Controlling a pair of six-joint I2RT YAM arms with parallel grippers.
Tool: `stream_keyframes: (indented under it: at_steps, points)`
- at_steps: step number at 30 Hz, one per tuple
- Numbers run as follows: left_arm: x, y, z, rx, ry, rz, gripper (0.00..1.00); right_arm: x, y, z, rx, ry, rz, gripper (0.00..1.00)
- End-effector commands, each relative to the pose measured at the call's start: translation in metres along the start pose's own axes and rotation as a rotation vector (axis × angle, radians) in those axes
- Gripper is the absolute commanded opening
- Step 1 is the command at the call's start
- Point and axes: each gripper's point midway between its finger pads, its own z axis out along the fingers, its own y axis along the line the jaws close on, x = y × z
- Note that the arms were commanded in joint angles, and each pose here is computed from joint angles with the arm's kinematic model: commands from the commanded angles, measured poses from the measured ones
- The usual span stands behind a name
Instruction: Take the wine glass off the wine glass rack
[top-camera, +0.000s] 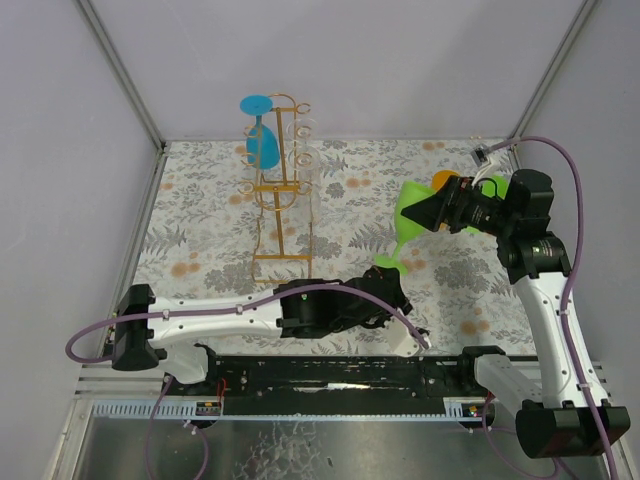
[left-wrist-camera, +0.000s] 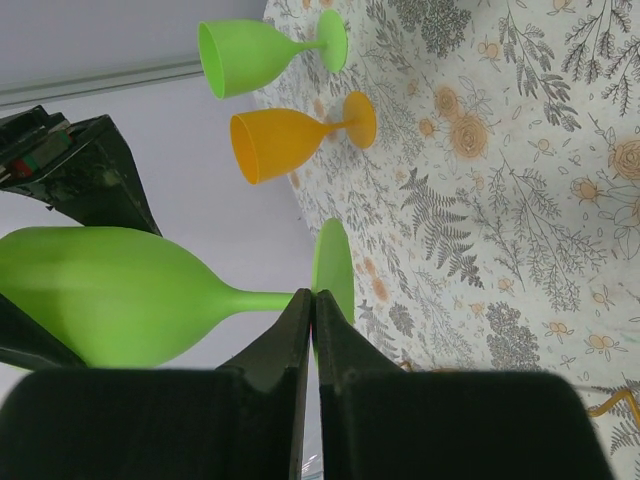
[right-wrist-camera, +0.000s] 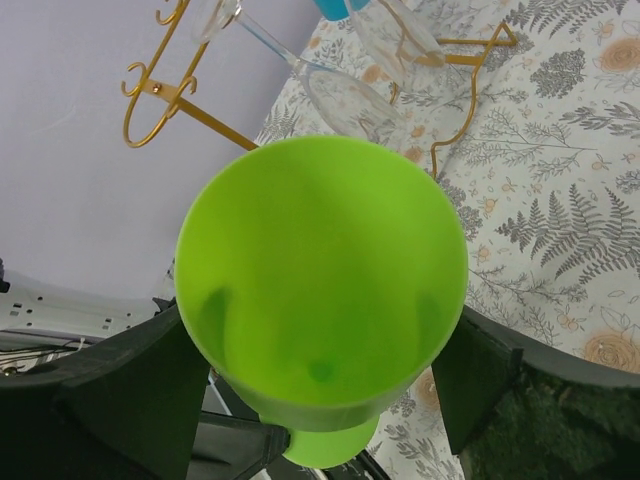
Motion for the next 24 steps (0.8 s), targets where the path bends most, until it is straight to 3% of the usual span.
stream_keyframes:
  at_steps: [1,4,6,10,12,18,24]
  points:
    - [-0.010,0.030,-0.005,-0.099,-0.022,-0.003,0.00,0.008,0.002,0.000,0.002,0.029,-0.029,0.79]
    - [-0.010,0.034,-0.006,-0.117,-0.016,-0.003,0.00,0.006,-0.004,-0.002,0.041,0.019,-0.039,0.75]
    - [-0.010,0.041,-0.007,-0.140,-0.014,-0.011,0.07,0.001,-0.008,-0.005,0.087,-0.014,-0.060,0.74]
    - [-0.011,0.060,-0.016,-0.192,-0.018,-0.046,0.47,-0.020,-0.021,-0.016,0.229,-0.099,-0.126,0.74]
    - [-0.011,0.070,-0.023,-0.223,-0.017,-0.064,0.61,-0.035,-0.030,-0.022,0.314,-0.139,-0.163,0.74]
    - [-0.004,0.109,-0.050,-0.342,-0.020,-0.049,0.64,-0.094,-0.050,-0.042,0.545,-0.272,-0.269,0.76]
    - [0.005,0.182,-0.101,-0.519,-0.055,-0.252,0.68,-0.140,-0.070,-0.027,0.600,-0.374,-0.320,0.76]
